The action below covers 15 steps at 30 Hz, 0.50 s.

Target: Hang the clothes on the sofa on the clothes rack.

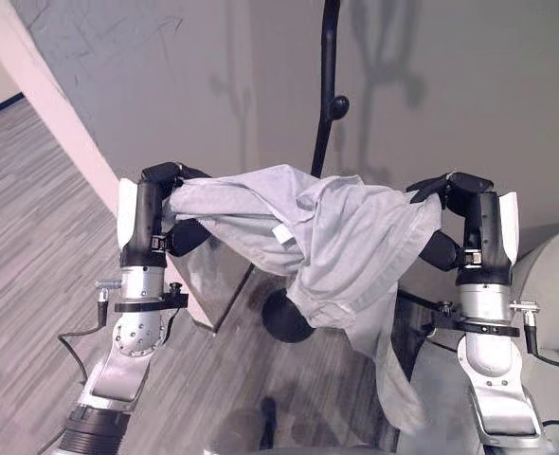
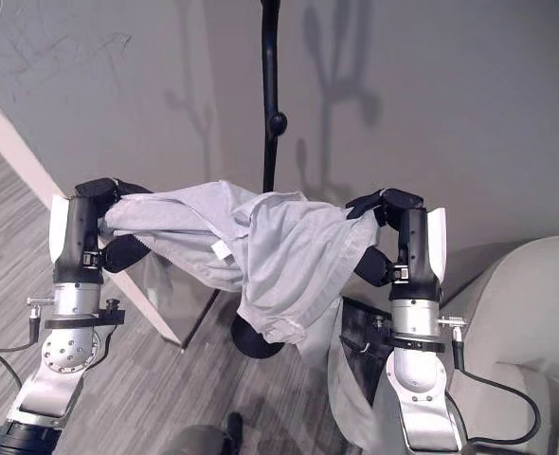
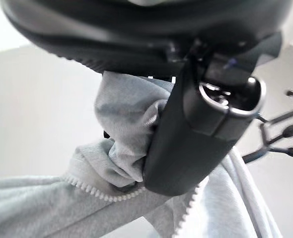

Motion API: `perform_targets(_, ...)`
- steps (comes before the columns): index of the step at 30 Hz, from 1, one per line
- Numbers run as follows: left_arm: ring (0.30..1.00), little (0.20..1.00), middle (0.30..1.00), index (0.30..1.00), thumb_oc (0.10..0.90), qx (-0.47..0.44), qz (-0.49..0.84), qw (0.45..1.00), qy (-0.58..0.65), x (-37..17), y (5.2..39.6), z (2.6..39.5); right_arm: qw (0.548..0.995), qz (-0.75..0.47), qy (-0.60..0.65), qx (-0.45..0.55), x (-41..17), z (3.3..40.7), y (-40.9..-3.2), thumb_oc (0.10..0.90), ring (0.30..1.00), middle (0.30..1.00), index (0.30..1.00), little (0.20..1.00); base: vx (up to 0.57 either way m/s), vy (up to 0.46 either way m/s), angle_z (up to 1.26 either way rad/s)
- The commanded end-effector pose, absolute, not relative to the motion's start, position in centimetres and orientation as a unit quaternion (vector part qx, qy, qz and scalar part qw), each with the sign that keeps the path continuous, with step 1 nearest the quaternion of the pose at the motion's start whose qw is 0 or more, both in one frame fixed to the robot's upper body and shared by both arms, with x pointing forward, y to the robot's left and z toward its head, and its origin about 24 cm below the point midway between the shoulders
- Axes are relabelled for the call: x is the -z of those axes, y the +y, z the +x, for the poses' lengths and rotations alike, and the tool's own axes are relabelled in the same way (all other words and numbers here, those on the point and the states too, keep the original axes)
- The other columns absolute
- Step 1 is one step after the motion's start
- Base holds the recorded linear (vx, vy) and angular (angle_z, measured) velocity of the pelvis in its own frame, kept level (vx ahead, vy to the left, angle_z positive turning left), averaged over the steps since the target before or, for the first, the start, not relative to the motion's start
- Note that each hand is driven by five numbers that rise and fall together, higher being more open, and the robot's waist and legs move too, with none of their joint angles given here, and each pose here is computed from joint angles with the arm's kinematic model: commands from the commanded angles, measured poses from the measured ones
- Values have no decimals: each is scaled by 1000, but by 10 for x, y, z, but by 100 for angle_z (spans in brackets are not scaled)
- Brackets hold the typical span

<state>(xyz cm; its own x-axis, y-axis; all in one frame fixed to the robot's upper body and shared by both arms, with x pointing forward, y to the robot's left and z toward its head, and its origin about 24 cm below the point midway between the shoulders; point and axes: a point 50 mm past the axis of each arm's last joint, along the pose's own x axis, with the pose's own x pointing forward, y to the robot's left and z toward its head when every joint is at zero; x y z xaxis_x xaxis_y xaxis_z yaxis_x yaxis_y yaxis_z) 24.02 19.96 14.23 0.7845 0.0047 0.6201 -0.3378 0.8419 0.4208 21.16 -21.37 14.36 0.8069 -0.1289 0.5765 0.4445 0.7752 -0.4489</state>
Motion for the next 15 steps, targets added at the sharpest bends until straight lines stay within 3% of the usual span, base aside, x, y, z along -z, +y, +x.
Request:
perform_targets(1,300,300,300,300,400,-204,269,834,-436,-194,227,215,780,-334,-351,396,-191,195,-269,400,300,300,300,300,29,67,7)
perform_targets(5,300,300,300,300,400,-208,273,819,-460,-204,224,213,735,-366,-388,418,-208,189,-266,400,300,300,300,300,46,39,-15)
perform_targets(8,300,300,300,300,400,-225,261,784,-516,-223,219,204,670,-404,-421,458,-226,179,-265,400,300,300,300,300,76,-14,0)
perform_targets(15,300,300,300,300,400,-266,251,736,-569,-246,224,192,664,-413,-421,459,-234,185,-274,400,300,300,300,300,89,-50,6)
